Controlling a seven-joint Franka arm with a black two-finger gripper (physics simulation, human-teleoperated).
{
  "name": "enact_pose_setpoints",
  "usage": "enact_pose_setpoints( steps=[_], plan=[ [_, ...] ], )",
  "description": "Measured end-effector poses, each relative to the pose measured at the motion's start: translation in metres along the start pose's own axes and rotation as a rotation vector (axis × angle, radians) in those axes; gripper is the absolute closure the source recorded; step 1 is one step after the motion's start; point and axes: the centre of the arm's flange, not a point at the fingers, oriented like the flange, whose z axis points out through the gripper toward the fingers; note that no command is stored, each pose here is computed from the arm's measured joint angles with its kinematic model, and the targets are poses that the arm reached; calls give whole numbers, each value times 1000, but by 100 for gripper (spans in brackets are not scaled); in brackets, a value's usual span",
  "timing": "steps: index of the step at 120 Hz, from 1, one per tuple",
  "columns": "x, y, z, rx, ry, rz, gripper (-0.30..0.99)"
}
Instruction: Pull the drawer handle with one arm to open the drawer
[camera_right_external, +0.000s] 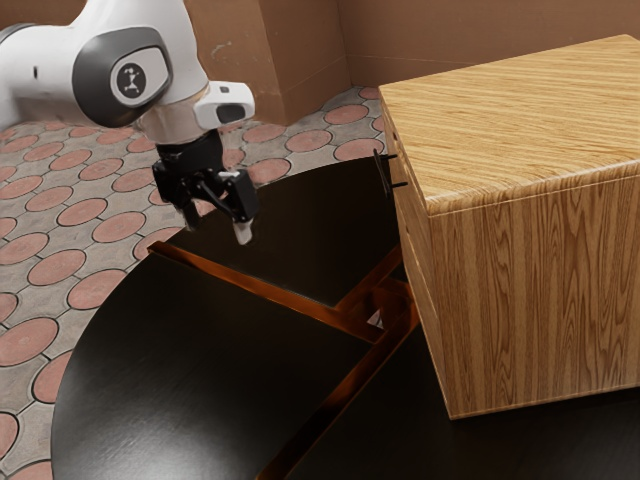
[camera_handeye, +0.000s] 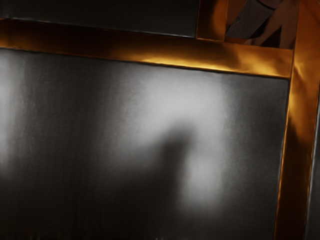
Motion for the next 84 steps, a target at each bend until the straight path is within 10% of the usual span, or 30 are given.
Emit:
enact_pose_setpoints(
  steps=[20, 41, 84],
  plan=[
    [-3, -10, -4, -2, 0, 2, 0],
    [-57, 6, -94, -36, 163, 62, 0],
    [-48, 3, -74, -51, 113, 47, 0]
  ],
)
